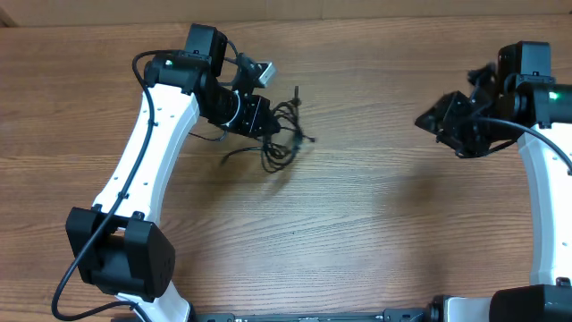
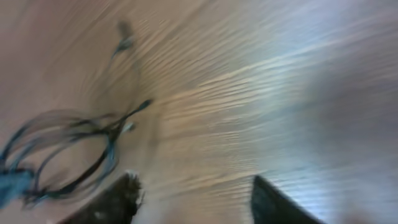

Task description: Untangle cables

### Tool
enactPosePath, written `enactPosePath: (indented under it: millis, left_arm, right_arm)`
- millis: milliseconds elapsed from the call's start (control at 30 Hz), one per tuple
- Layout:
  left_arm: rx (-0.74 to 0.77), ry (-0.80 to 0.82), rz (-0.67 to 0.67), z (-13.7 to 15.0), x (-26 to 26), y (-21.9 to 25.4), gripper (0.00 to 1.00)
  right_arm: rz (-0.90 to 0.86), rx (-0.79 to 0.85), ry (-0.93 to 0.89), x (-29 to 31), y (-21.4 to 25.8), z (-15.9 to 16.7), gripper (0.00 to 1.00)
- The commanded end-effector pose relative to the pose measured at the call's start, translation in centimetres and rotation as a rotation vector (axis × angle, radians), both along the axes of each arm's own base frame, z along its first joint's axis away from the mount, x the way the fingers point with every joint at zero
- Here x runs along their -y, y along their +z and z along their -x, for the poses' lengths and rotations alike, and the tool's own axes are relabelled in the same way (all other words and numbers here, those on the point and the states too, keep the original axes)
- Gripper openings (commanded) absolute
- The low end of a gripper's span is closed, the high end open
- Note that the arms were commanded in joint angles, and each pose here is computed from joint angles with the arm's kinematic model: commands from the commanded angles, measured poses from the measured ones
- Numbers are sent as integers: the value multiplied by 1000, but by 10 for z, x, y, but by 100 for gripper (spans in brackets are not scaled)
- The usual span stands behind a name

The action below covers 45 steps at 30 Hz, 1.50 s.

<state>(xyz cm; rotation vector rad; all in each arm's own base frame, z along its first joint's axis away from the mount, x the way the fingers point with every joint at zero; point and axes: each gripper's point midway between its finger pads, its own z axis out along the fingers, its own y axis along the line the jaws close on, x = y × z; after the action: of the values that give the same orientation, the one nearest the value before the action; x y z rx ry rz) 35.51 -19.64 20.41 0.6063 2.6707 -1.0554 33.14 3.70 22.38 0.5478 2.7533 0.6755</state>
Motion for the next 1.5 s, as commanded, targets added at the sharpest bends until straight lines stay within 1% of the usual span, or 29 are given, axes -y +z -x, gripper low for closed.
enactPosePath:
  millis: [0, 100, 233, 300, 400, 533, 633, 700, 733, 833, 867, 900, 967, 1067, 1267, 1333, 1467]
  left_arm:
    - [103, -151, 303, 14, 23, 57, 4]
    - [102, -171, 432, 17, 25, 77, 4]
    - [115, -191, 587, 18, 24, 103, 4]
    - [112, -195, 644, 18, 23, 113, 4]
    - [79, -181, 676, 16, 24, 119, 4]
    - [37, -150, 667, 12, 24, 119, 4]
    - [11, -106, 629, 5, 24, 114, 4]
    - [-12, -57, 580, -3, 25, 107, 4]
    - [-26, -31, 558, -7, 25, 104, 4]
    - [-45, 25, 511, -15, 30, 98, 4]
    - [-53, 43, 496, -18, 31, 96, 4]
    - [-71, 78, 469, -21, 34, 92, 4]
    - [-105, 145, 415, -26, 37, 83, 4]
    - [-188, 277, 334, -31, 40, 68, 4]
    - [-327, 437, 288, -32, 46, 59, 4]
    - [-359, 465, 291, -32, 47, 59, 4]
    - [-364, 469, 293, -32, 47, 59, 5]
  right_arm:
    - [-233, 175, 308, -53, 34, 7, 68]
    - [-316, 256, 423, -75, 51, 13, 70]
    - [-336, 284, 521, -103, 57, 21, 69]
    - [-339, 303, 585, -122, 59, 25, 68]
    - [-342, 355, 680, -150, 64, 29, 66]
    - [-345, 414, 778, -183, 71, 36, 64]
    - [-319, 380, 720, -196, 68, 31, 59]
    - [-309, 334, 635, -203, 66, 26, 56]
    - [-304, 306, 584, -206, 64, 24, 54]
    - [-250, 177, 353, -204, 49, 16, 51]
    - [-237, 156, 304, -203, 46, 15, 50]
    - [-216, 124, 216, -203, 41, 13, 49]
    - [-206, 111, 143, -206, 39, 9, 50]
    - [-213, 121, 110, -218, 39, 5, 50]
    - [-224, 125, 67, -226, 34, -6, 51]
    - [-212, 106, 45, -225, 27, -9, 51]
    - [-190, 84, 36, -226, 14, -14, 49]
